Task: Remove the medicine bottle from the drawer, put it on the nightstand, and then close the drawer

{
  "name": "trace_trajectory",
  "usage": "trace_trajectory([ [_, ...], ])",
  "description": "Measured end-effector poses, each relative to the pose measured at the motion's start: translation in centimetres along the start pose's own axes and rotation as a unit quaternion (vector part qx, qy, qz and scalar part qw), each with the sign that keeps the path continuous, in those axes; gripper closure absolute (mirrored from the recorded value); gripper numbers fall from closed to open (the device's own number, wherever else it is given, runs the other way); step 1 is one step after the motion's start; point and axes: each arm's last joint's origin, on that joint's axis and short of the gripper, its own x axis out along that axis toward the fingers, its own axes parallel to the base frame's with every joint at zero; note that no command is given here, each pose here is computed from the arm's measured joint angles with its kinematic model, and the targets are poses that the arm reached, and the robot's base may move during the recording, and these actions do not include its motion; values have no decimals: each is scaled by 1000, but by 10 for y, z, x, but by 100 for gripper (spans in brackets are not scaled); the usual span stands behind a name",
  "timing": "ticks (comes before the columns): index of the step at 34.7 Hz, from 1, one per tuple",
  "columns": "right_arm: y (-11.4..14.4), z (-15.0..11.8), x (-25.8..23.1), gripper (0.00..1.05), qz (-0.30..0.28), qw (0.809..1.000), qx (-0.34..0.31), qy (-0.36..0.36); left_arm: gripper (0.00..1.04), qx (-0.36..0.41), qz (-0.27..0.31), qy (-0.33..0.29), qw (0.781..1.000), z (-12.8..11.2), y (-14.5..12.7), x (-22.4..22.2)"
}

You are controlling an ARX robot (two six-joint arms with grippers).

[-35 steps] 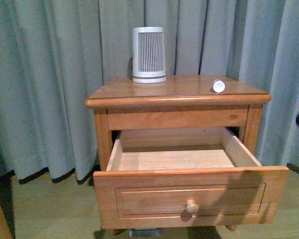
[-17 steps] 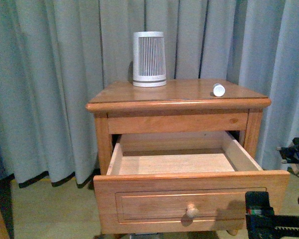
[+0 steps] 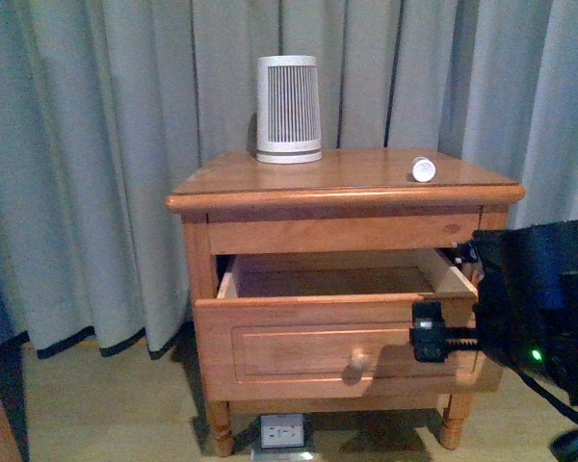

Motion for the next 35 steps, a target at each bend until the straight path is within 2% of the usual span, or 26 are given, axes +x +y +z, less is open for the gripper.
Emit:
trace_trajectory([
  [9,5,30,42,7,-17,999,-27,-24,7,0,0,0,1000,0,0,0],
  [13,-1,52,60,7,-42,998,-38,-34,7,0,0,0,1000,0,0,0],
  [19,-13,70,74,7,-69,995,-54,-51,7,0,0,0,1000,0,0,0],
  [27,-14,70,76,7,-68,995,-52,-50,7,0,0,0,1000,0,0,0],
  [35,3,55,57,7,-50,997,-38,-37,7,0,0,0,1000,0,0,0],
])
